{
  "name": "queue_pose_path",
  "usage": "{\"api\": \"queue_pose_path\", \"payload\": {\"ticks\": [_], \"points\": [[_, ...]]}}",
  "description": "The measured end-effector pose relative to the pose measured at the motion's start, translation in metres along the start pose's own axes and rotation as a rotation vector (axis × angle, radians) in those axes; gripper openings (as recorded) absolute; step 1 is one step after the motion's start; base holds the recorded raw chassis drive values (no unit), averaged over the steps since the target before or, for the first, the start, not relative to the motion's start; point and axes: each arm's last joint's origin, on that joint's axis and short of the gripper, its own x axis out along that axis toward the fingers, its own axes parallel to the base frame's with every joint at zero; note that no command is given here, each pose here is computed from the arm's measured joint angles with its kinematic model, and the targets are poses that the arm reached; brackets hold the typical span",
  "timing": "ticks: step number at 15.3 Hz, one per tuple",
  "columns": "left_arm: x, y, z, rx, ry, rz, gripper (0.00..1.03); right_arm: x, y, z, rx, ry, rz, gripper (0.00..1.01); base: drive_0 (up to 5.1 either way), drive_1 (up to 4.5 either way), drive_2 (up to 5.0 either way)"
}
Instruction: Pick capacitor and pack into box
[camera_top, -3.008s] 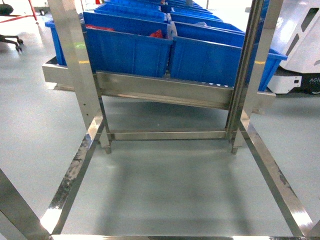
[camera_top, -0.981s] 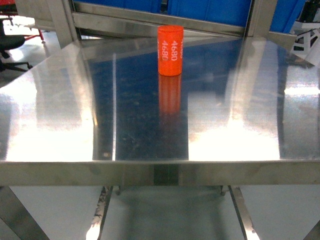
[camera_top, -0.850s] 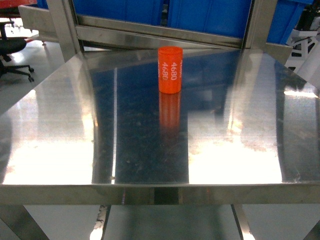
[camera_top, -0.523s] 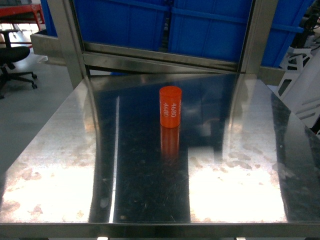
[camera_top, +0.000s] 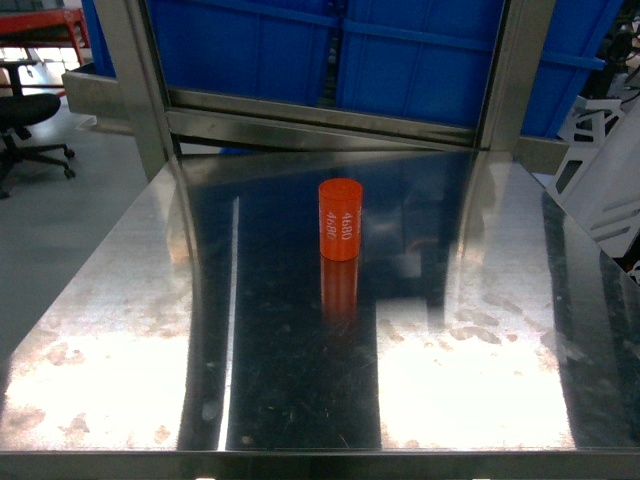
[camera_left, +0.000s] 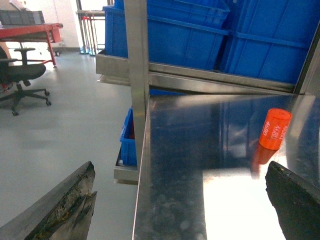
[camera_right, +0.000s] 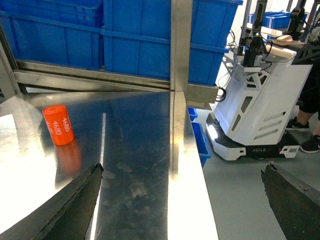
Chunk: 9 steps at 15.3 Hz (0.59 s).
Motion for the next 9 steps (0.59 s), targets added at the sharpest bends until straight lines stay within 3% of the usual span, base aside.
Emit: {"api": "queue_pose_path", "payload": {"ticks": [3,4,5,6,8,9], "points": [[0.000,0.000,-0.001,-0.005,0.008,0.007,0.98,0.000,0.000,0.000,0.000,0.000,0.000,0.98,0.0,0.00,0.0],[0.007,0.000,0.000,-0.073,0.088,0.137,0.98,0.000,0.000,0.000,0.000,0.000,-0.002,0.98,0.0,0.00,0.0],[0.025,0.006,0.012,-0.116,0.087,0.236,0.98,0.000,0.000,0.000,0.000,-0.002,0.001,0.98,0.0,0.00,0.0],[0.048,0.011,0.029,-0.142,0.044,0.248,0.98,0.000,0.000,0.000,0.000,0.000,0.000,0.98,0.0,0.00,0.0],[0.113,0.000,0.063,-0.154,-0.034,0.107,0.98,0.000,0.000,0.000,0.000,-0.001,0.000,0.98,0.0,0.00,0.0],[0.142,-0.007,0.068,-0.153,-0.025,0.050,0.98,0.000,0.000,0.000,0.000,0.000,0.000,0.98,0.0,0.00,0.0]]}}
